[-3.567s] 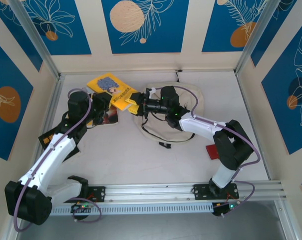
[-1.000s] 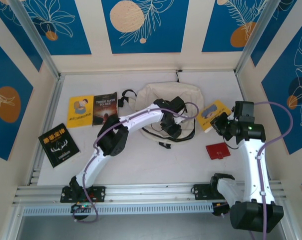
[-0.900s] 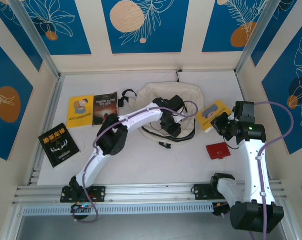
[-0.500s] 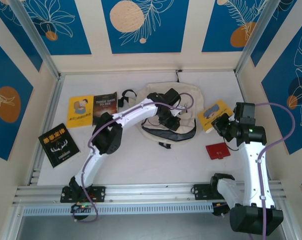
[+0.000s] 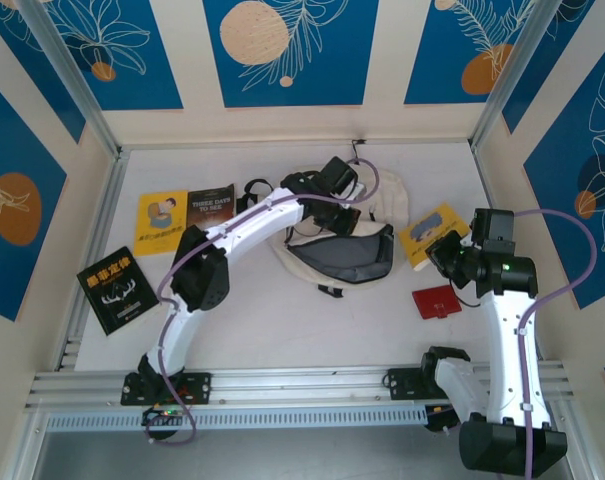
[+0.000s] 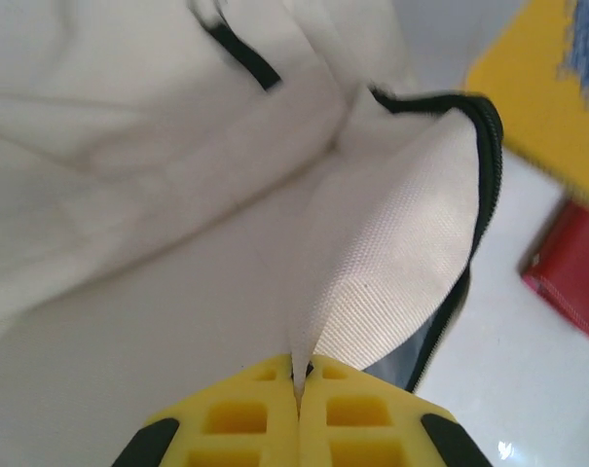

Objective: Pack the student bag

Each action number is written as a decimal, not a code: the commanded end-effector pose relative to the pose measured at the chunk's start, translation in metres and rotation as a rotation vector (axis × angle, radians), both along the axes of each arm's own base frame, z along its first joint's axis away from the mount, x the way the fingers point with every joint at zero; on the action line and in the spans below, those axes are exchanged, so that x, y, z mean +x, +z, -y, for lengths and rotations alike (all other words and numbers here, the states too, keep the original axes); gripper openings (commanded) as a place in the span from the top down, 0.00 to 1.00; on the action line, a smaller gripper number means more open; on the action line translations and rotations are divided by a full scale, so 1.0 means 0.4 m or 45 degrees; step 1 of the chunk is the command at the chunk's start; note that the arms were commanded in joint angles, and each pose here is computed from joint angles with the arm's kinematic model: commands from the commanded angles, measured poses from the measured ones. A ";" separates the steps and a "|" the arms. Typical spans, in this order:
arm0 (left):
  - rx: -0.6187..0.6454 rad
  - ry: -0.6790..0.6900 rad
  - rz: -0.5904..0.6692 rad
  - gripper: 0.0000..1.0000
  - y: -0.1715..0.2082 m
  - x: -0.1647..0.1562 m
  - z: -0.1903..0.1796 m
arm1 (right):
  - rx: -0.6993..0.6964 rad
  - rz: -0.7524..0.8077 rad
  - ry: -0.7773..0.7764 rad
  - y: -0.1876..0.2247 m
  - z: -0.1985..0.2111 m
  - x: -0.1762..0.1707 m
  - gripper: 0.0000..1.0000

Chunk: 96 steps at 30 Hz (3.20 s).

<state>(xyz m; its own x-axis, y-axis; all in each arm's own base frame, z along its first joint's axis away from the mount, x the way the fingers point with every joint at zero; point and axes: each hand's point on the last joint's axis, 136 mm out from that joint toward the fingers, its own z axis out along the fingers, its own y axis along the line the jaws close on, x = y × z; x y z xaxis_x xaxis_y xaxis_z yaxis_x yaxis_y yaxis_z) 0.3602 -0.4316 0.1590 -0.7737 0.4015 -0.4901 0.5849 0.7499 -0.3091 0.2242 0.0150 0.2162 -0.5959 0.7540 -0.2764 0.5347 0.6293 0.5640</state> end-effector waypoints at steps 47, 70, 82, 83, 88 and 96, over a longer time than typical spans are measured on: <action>-0.589 0.088 0.244 1.00 0.424 0.097 0.102 | 0.377 0.460 0.105 -0.091 -0.324 0.440 1.00; -0.430 0.210 0.232 1.00 0.327 0.150 0.057 | 0.365 0.159 0.199 -0.260 -0.382 0.362 0.29; -0.313 0.249 0.184 0.97 0.234 0.172 0.003 | 0.052 -0.020 0.254 -0.286 -0.300 0.097 0.31; -0.311 0.241 0.166 0.87 0.228 0.166 0.000 | 0.018 -0.029 0.243 -0.285 -0.280 0.076 0.31; -0.295 0.258 0.117 0.35 0.211 0.133 -0.048 | -0.123 0.053 0.242 -0.205 -0.216 0.037 0.30; -0.135 0.348 0.202 0.01 0.140 0.087 -0.224 | -0.055 0.201 0.423 -0.060 -0.297 0.102 0.24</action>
<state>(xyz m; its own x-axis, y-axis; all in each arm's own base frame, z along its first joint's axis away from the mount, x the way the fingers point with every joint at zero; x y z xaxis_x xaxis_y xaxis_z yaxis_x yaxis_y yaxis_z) 0.3872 -0.3652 0.1879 -0.8179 0.1643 -0.5514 0.4133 0.8345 -0.3644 0.2582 0.1211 0.1804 -0.7178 0.5702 -0.3996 0.2736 0.7587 0.5913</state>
